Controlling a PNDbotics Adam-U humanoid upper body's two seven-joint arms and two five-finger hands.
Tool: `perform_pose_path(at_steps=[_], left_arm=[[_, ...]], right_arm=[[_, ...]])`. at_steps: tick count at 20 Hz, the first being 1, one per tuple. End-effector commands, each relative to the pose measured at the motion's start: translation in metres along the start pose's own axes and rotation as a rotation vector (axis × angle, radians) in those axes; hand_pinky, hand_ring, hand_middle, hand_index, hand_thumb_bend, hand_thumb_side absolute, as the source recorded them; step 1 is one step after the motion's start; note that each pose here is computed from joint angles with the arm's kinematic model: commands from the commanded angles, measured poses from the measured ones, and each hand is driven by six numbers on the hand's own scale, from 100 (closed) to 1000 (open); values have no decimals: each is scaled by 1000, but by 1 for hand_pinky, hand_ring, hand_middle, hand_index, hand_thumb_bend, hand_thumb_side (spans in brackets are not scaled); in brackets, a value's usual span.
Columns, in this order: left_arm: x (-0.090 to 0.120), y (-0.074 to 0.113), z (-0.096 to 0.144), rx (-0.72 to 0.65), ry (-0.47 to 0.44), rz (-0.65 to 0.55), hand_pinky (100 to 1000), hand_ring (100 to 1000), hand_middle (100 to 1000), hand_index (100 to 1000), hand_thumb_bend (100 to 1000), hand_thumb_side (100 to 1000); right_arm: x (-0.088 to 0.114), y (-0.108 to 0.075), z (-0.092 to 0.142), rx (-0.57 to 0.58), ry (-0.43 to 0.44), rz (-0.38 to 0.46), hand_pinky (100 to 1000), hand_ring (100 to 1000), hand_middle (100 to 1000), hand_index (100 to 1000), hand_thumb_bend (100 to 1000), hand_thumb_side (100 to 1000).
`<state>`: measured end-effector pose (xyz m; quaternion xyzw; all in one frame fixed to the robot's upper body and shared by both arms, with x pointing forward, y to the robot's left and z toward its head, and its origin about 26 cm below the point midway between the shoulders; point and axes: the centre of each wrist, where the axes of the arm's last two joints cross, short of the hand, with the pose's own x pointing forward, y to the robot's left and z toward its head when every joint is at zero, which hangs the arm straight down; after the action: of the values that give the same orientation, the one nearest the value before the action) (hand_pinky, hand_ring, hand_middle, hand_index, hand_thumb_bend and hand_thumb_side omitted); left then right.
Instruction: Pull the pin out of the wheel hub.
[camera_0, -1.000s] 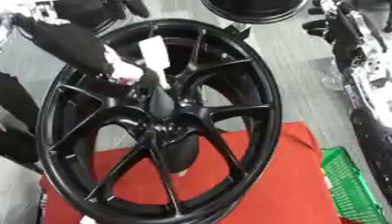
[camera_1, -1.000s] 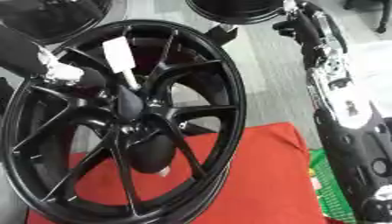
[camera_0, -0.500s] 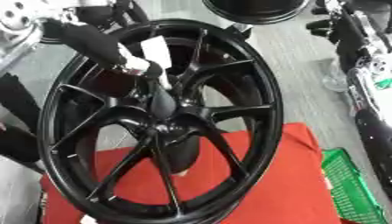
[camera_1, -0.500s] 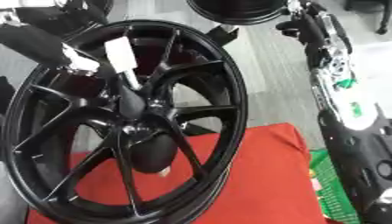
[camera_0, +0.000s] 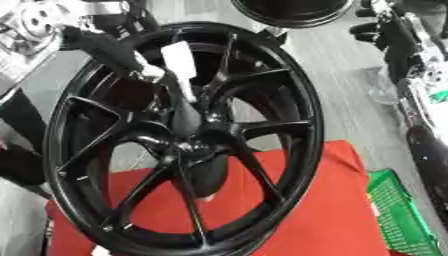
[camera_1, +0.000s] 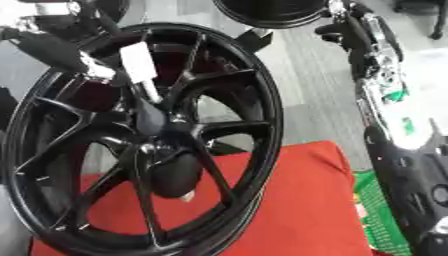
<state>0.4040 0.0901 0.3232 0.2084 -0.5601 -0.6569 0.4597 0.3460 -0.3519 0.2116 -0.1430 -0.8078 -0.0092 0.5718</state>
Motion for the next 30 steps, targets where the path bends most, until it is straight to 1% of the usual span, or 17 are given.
perform_pose_path(at_steps=[1, 5, 12, 21, 24, 26, 30], left_arm=[[2, 15, 2, 30, -9, -4, 906, 914, 886, 889, 585, 442], [2, 18, -4, 6, -22, -20, 913, 919, 890, 888, 574, 404], [3, 22, -6, -44, -48, -38, 910, 918, 883, 882, 541, 426], [7, 19, -17, -46, -51, -41, 894, 907, 868, 869, 517, 420], [8, 16, -22, -46, -48, -43, 890, 904, 865, 865, 512, 402], [7, 16, -23, -46, -45, -51, 883, 897, 857, 853, 489, 352], [6, 17, -23, -44, -38, -62, 877, 883, 851, 844, 448, 310]], right_arm=[[8, -2, -3, 4, -28, 16, 778, 642, 702, 750, 100, 630], [9, -1, -3, 7, -29, 12, 778, 643, 702, 750, 100, 624], [8, -1, -3, 12, -27, 12, 778, 643, 702, 751, 100, 630], [9, 2, -4, 22, -31, 7, 778, 644, 703, 751, 100, 627], [11, 3, -5, 27, -36, 1, 778, 644, 703, 751, 100, 626], [11, 3, -5, 28, -37, 0, 778, 645, 703, 751, 100, 627], [11, 3, -5, 30, -36, 1, 778, 645, 703, 751, 100, 628]])
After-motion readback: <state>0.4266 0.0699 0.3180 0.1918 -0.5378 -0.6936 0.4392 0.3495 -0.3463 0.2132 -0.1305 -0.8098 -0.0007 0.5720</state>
